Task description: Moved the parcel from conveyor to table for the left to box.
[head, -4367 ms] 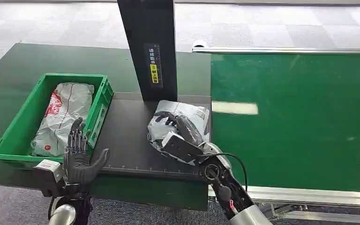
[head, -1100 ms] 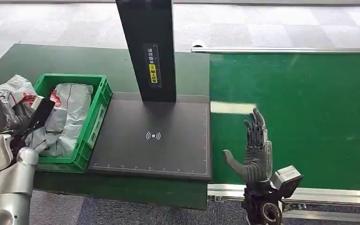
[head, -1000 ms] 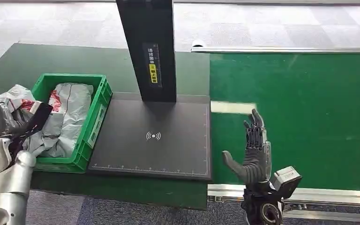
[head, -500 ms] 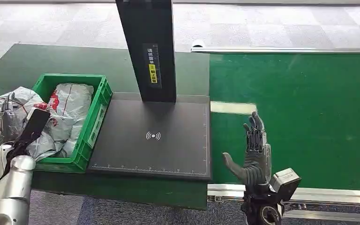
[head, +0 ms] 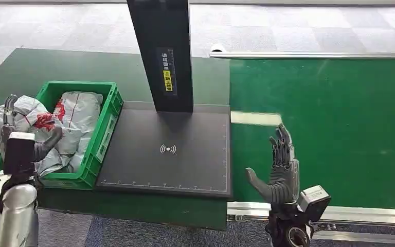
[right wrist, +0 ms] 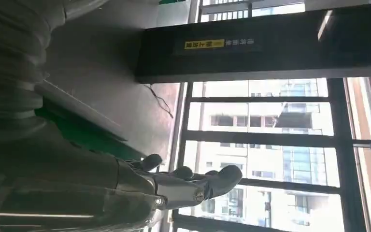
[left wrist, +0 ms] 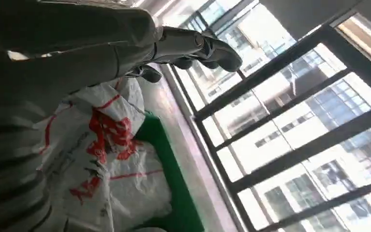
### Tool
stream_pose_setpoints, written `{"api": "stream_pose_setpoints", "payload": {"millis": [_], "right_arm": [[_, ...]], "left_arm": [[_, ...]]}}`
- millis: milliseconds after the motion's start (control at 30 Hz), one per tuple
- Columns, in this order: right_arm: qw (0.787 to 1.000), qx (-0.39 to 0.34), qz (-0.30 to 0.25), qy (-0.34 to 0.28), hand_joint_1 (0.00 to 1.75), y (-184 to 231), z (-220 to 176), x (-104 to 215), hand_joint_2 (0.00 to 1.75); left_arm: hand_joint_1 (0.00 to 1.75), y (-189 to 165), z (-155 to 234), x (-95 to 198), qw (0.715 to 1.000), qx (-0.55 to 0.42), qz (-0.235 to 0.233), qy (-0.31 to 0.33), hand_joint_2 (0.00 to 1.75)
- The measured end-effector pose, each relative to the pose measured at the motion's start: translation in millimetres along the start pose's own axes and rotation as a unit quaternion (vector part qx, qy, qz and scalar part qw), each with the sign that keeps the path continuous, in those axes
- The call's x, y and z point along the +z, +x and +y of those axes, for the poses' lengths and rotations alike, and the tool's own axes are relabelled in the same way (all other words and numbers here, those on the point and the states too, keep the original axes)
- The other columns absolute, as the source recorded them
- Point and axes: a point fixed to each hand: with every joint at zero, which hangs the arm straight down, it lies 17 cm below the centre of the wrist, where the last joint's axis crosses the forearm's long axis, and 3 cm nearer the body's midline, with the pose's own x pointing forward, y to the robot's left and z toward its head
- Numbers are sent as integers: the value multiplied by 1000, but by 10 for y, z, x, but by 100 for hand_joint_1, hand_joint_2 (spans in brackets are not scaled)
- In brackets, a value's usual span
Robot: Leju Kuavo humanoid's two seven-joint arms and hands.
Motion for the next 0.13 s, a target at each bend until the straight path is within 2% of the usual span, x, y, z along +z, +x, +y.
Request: {"api": "stream_pose_setpoints", "payload": {"millis": [67, 133], "right_arm": [[1000, 0, 9, 1, 0, -41, -1, 8, 175], [1000, -2, 26, 5, 0, -137, 16, 29, 175]], "left_arm": [[0, 188, -154, 174, 997, 78, -9, -20, 175], [0, 347, -337, 391, 993, 116, -12, -35, 175]]}}
